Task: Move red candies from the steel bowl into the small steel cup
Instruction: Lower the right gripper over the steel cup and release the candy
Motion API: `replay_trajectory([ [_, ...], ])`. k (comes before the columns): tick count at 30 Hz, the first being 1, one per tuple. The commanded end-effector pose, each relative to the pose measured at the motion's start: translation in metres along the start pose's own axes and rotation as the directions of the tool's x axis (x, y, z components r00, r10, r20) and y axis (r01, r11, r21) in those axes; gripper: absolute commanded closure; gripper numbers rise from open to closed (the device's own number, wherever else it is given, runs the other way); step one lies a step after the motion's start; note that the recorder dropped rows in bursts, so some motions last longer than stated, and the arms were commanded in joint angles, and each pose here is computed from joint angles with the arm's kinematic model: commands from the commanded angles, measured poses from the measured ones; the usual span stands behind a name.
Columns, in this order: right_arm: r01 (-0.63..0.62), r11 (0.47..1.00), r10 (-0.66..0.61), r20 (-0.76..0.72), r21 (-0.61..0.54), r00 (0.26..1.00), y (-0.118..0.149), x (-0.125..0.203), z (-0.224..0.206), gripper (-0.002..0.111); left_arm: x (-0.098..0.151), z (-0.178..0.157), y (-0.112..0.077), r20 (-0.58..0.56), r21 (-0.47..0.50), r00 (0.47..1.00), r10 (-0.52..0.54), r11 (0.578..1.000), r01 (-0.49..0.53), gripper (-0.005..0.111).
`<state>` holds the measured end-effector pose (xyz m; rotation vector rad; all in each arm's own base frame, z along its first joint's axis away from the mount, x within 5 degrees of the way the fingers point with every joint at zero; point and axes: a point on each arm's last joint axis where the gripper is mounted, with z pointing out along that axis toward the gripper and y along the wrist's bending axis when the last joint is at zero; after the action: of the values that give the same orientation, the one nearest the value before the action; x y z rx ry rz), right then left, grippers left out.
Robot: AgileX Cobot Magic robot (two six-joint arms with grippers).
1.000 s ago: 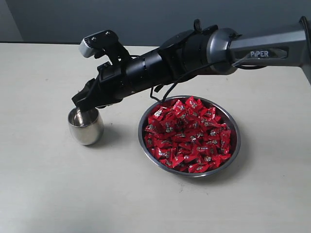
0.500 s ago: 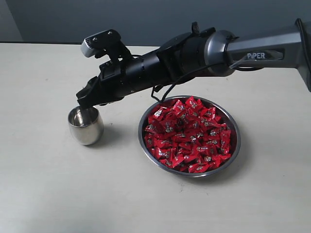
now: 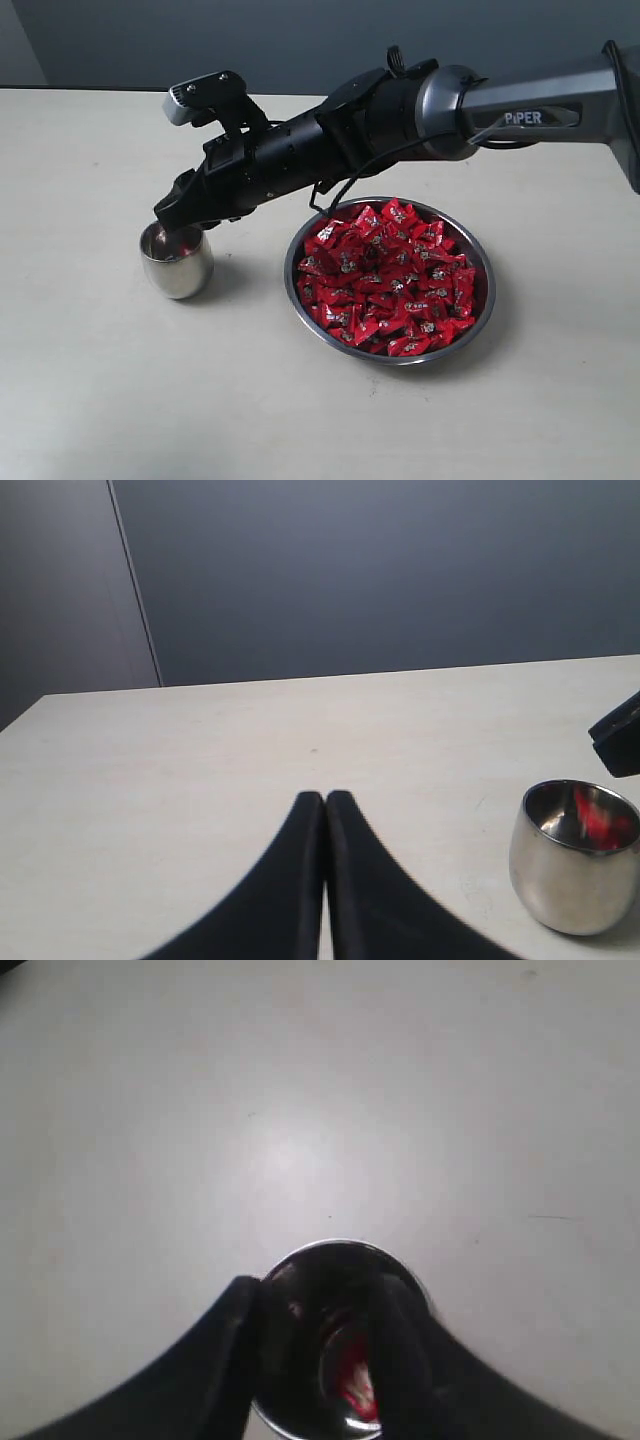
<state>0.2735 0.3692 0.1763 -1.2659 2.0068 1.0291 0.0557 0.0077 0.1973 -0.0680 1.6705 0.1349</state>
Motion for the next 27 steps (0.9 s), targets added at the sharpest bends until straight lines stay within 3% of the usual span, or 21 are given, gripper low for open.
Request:
replay_trajectory([
  [1,-0.002,1.0,0.002,0.001,-0.001,1.0,0.0,-0.002,-0.001,0.078,0.001,0.0,0.0,0.005,-0.001,1.0,0.0,1.0,0.0,0.106],
  [4,-0.002,1.0,0.002,-0.001,-0.01,1.0,0.001,-0.002,-0.001,0.083,0.001,0.0,0.0,0.005,-0.001,1.0,0.0,1.0,0.0,0.106],
  [8,-0.018,0.999,0.018,-0.006,-0.028,1.0,0.003,-0.002,-0.001,0.074,0.001,0.0,0.0,0.005,-0.001,1.0,0.0,1.0,0.0,0.106],
  [14,-0.008,1.0,0.008,-0.013,-0.022,1.0,0.005,-0.004,-0.005,0.074,0.0,0.0,0.0,0.007,-0.001,1.0,0.0,1.0,0.0,0.106],
  [27,0.047,0.989,-0.038,-0.065,0.14,0.997,0.003,-0.018,-0.032,0.079,0.0,0.0,0.0,0.007,-0.001,1.0,0.0,1.0,0.0,0.106],
])
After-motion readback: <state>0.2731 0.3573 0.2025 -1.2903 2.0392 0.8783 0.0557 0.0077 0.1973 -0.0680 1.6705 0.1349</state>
